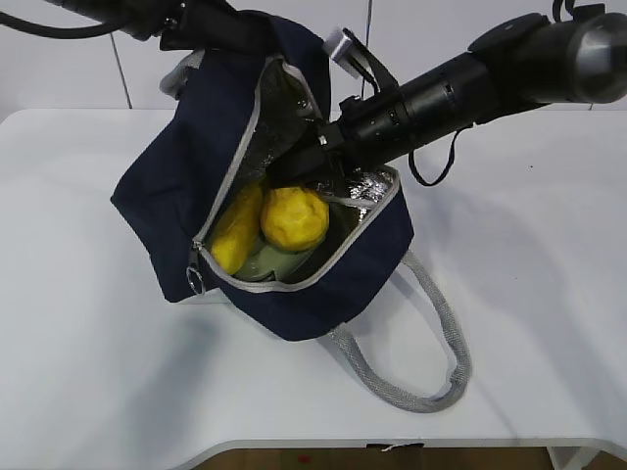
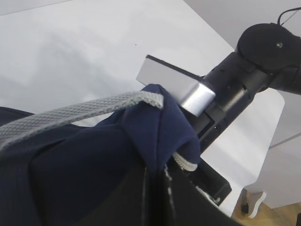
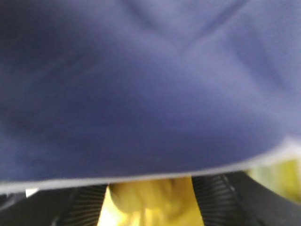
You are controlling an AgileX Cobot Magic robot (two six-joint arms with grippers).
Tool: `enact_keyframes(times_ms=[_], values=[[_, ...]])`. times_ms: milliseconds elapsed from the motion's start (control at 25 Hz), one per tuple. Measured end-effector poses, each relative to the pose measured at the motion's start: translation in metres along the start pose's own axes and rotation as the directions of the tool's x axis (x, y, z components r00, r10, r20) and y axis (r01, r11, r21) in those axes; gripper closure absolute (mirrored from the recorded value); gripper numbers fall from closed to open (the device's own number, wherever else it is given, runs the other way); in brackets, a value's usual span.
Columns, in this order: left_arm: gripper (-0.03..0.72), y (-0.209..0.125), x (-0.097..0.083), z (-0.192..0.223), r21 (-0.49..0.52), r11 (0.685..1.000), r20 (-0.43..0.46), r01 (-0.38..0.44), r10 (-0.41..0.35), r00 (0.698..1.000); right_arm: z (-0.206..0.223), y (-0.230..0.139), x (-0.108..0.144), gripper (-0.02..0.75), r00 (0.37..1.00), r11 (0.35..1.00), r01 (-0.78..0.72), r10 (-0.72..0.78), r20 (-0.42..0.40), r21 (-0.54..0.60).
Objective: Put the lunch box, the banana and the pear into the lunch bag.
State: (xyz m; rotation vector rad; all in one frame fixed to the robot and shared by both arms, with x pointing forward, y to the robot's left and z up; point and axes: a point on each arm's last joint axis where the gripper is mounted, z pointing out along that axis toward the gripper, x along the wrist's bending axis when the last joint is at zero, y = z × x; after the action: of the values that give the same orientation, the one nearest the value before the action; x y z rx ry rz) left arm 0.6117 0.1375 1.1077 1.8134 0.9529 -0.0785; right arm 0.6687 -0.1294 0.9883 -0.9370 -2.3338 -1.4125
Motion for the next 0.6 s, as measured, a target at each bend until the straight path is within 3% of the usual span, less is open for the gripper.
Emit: enact_keyframes(times_ms=[400,600], values=[[0.696,0.0,0.001,-0.001,-0.002,1.0,-0.003,0.002,-0.002,1.0,-0.017,0.015,-0.01,0.295,0.985,0.987,-0.161,0.161,0.055,-0.017],[0.696,0.001,0.002,-0.001,-0.01,1.0,-0.011,0.002,-0.002,1.0,-0.027,0.025,-0.009,0.295,0.97,0.978,-0.208,0.204,0.128,0.02]])
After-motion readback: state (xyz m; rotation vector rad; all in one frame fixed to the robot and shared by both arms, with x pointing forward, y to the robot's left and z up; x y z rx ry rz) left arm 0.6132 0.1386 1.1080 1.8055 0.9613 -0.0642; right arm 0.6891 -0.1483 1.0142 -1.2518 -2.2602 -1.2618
